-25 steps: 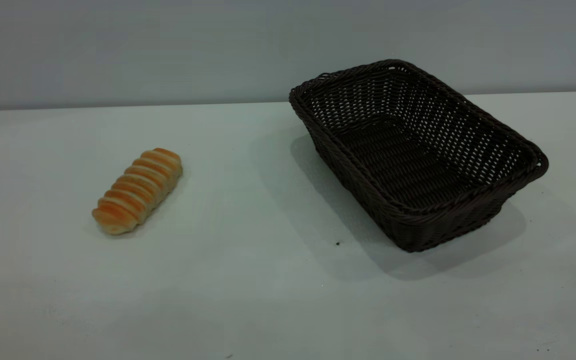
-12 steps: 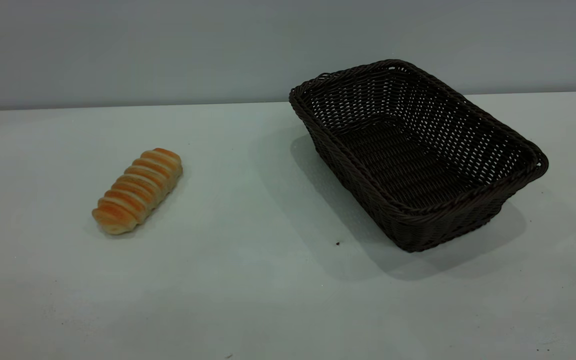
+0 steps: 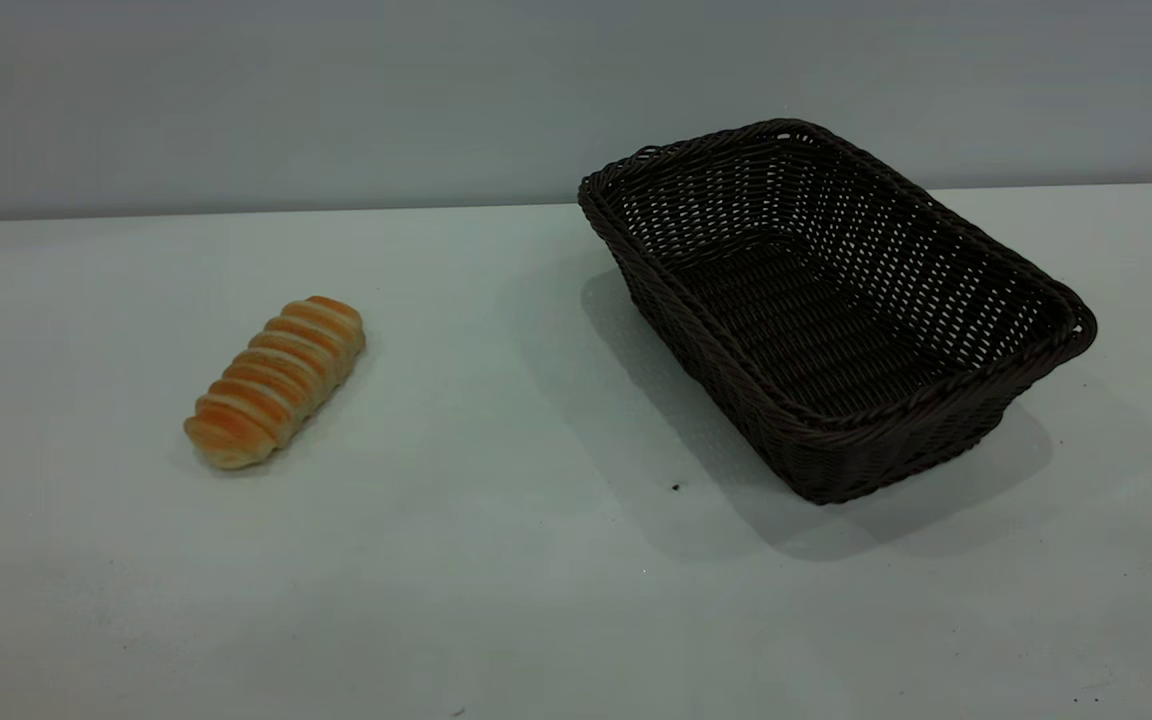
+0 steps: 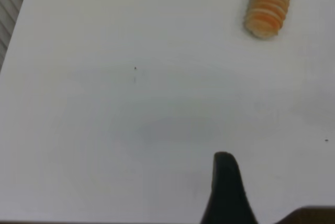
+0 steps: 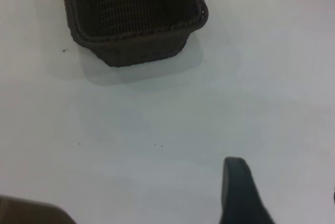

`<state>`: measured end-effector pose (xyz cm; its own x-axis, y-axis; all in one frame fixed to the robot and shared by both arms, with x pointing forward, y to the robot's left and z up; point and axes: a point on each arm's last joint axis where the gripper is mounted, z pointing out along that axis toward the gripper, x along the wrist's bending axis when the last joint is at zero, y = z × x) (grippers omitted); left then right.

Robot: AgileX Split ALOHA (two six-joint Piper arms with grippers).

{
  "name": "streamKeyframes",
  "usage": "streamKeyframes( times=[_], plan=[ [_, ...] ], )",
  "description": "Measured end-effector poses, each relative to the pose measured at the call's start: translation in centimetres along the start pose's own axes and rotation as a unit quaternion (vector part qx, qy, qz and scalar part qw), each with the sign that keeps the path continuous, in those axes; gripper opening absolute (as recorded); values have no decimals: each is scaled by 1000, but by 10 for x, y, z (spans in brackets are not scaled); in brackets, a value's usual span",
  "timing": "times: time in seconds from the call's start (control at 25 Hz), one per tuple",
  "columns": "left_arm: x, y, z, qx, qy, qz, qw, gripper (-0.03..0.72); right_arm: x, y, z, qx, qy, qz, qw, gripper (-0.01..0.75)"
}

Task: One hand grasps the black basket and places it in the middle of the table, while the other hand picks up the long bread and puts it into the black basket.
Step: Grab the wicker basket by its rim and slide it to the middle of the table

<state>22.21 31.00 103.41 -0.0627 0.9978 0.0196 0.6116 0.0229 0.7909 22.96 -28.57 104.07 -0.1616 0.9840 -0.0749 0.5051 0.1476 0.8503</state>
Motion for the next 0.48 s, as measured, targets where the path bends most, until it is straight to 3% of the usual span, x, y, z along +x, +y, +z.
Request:
streamKeyframes(
  times=[0.2, 0.48],
  plan=[
    [0, 10, -4, -45, -3, -9, 999, 554, 0, 9, 3, 0, 10, 14, 1000, 395],
    [0, 36, 17, 10, 17, -21, 1000, 554, -7, 44, 55, 101, 58, 79, 990, 389]
  ],
)
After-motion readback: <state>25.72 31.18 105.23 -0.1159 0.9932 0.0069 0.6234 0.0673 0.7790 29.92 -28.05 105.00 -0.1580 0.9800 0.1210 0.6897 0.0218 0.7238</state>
